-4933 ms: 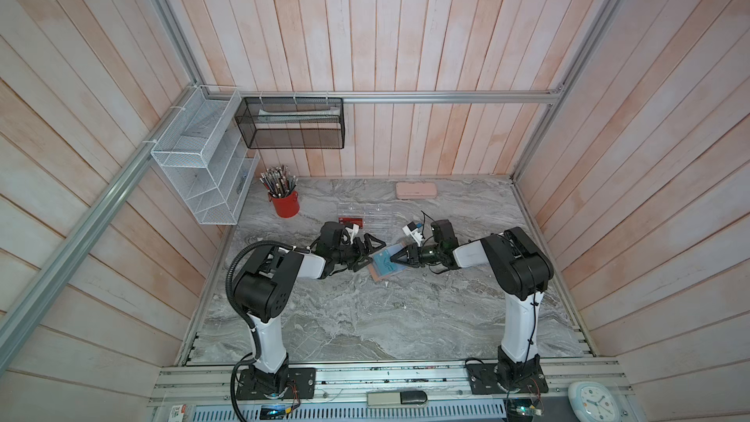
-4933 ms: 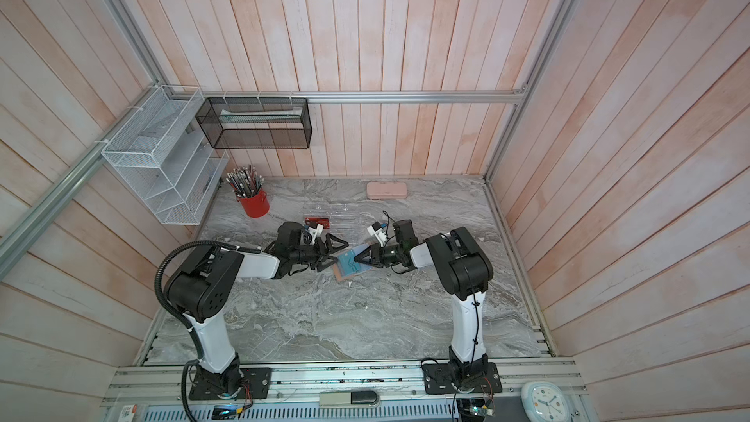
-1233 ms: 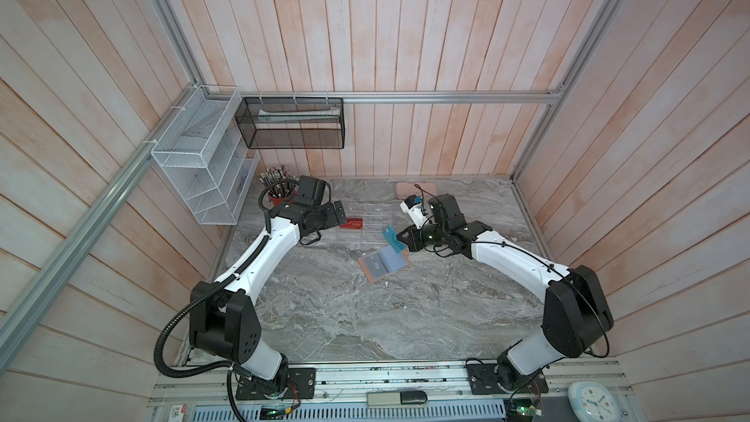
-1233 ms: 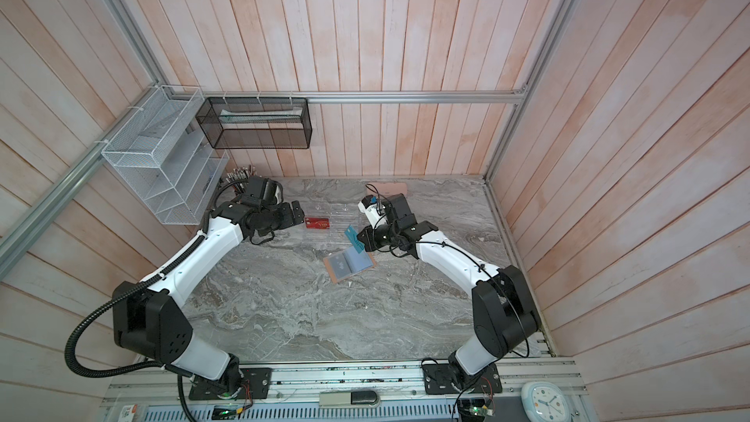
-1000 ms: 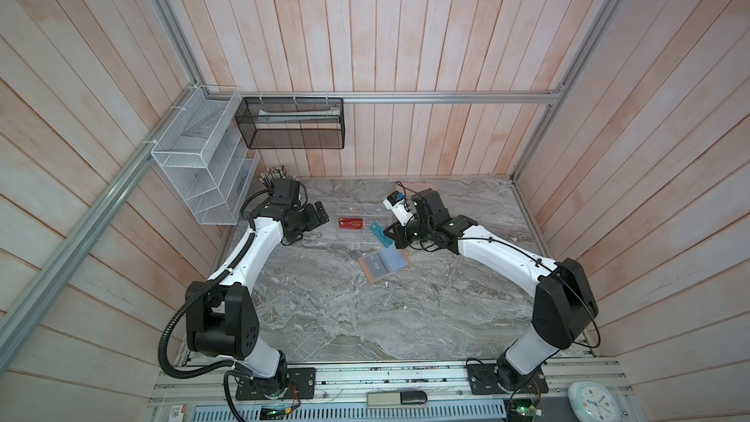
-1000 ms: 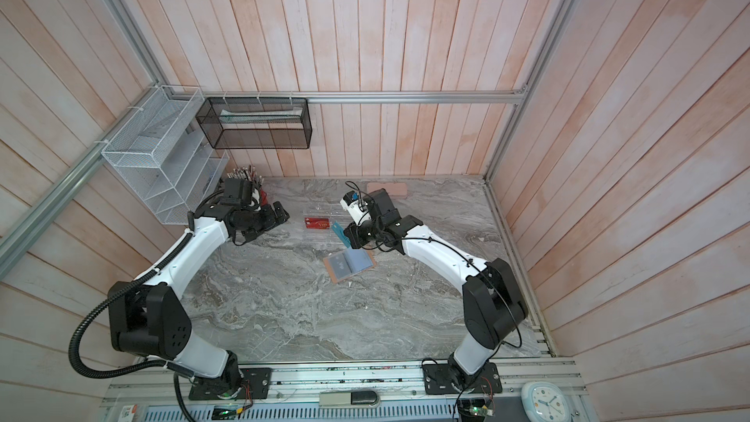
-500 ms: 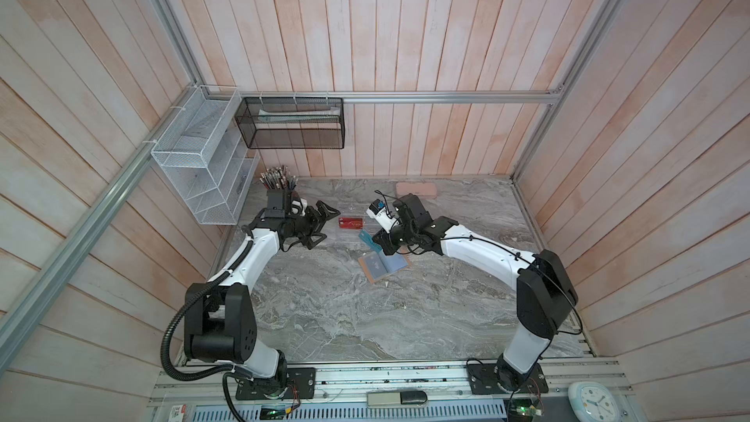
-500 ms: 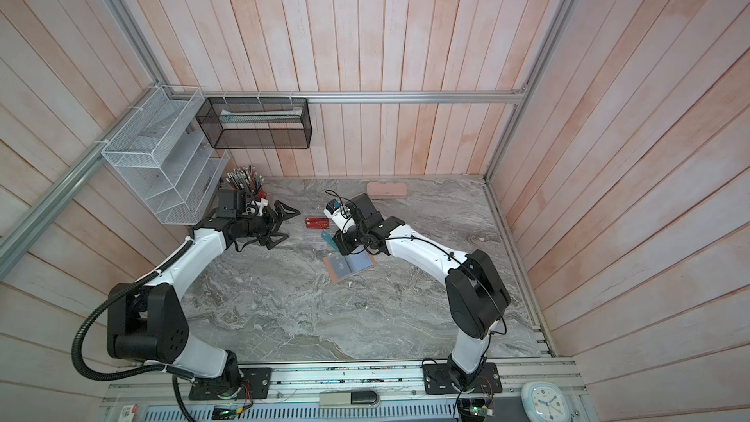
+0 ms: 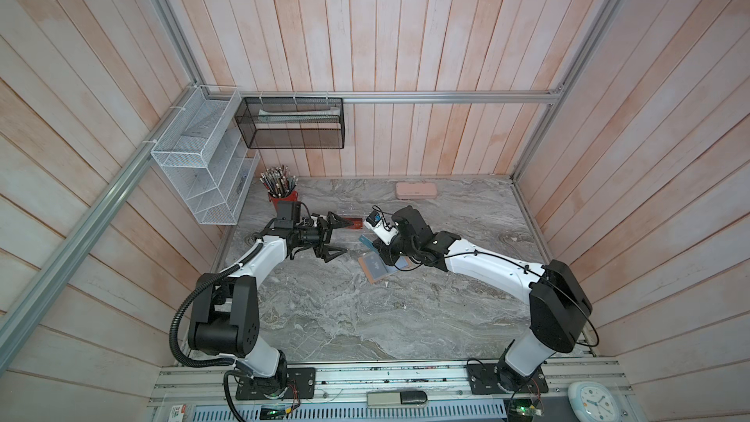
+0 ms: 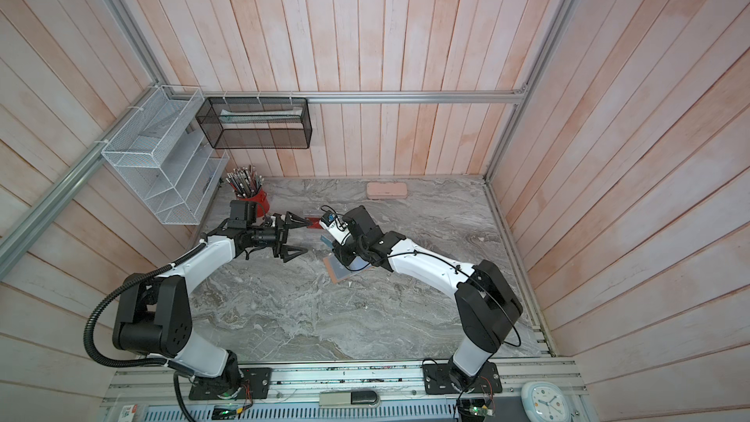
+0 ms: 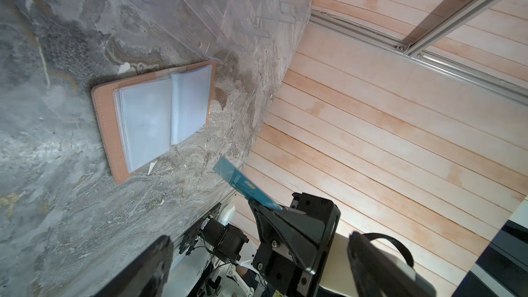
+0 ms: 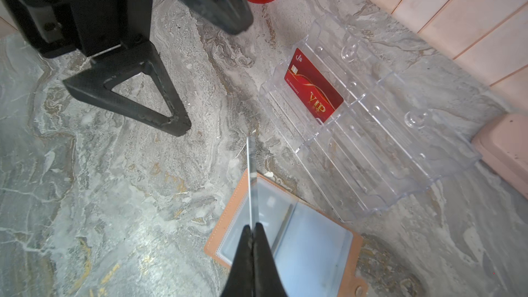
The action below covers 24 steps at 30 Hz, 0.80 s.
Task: Take the credit cards out of the card holder
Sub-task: Take out the credit card from the card slot.
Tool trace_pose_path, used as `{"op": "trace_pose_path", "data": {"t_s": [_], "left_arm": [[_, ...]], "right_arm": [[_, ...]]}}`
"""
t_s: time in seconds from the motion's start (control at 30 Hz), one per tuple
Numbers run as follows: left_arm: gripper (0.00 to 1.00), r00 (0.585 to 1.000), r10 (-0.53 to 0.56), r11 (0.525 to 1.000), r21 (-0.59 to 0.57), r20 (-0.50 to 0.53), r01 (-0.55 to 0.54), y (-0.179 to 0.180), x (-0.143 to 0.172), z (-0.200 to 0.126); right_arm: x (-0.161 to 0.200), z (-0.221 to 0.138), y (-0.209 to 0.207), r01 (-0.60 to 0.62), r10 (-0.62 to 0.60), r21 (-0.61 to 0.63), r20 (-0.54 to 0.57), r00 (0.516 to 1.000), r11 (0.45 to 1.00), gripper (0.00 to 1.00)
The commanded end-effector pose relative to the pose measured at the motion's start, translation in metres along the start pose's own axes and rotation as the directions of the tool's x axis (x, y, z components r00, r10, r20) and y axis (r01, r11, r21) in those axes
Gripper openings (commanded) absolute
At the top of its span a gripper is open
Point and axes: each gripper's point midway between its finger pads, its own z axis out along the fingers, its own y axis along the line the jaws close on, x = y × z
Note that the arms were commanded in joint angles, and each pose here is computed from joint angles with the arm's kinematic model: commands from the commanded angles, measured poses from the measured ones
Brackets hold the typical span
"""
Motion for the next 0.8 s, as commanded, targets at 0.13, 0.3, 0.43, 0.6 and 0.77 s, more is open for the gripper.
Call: {"op": "trace_pose_path", "data": {"t_s": [0.13, 0.3, 0.43, 0.6, 0.77], "left_arm": [[0.93, 0.996, -0.055, 0.998, 0.016, -0.073, 0.056, 0.007, 0.006, 0.007], [0.89, 0.993, -0.084, 0.996, 0.026, -0.084, 0.087, 0.011, 0.006, 0.012], [0.81, 0.991, -0.089, 0.995, 0.04, -0.1, 0.093, 0.006, 0.009, 0.021], [0.81, 0.99, -0.081, 0.996, 0.037, -0.117, 0.086, 0.003, 0.012, 0.03], [0.73, 0.988, -0.095, 0.994, 0.035, -0.125, 0.1, 0.009, 0.013, 0.033]], "right_arm": [[-0.012, -0.014, 0.0, 0.104, -0.112, 0.103, 0.072, 0.991, 0.989, 0.0], [-0.01, -0.015, 0.002, 0.131, -0.141, 0.119, 0.082, 0.987, 0.984, 0.0], [-0.008, -0.012, 0.005, 0.149, -0.158, 0.118, 0.077, 0.984, 0.982, 0.0], [-0.008, -0.008, 0.012, 0.177, -0.187, 0.123, 0.076, 0.979, 0.977, 0.0], [-0.006, -0.007, 0.015, 0.216, -0.23, 0.157, 0.074, 0.97, 0.964, 0.0]]}}
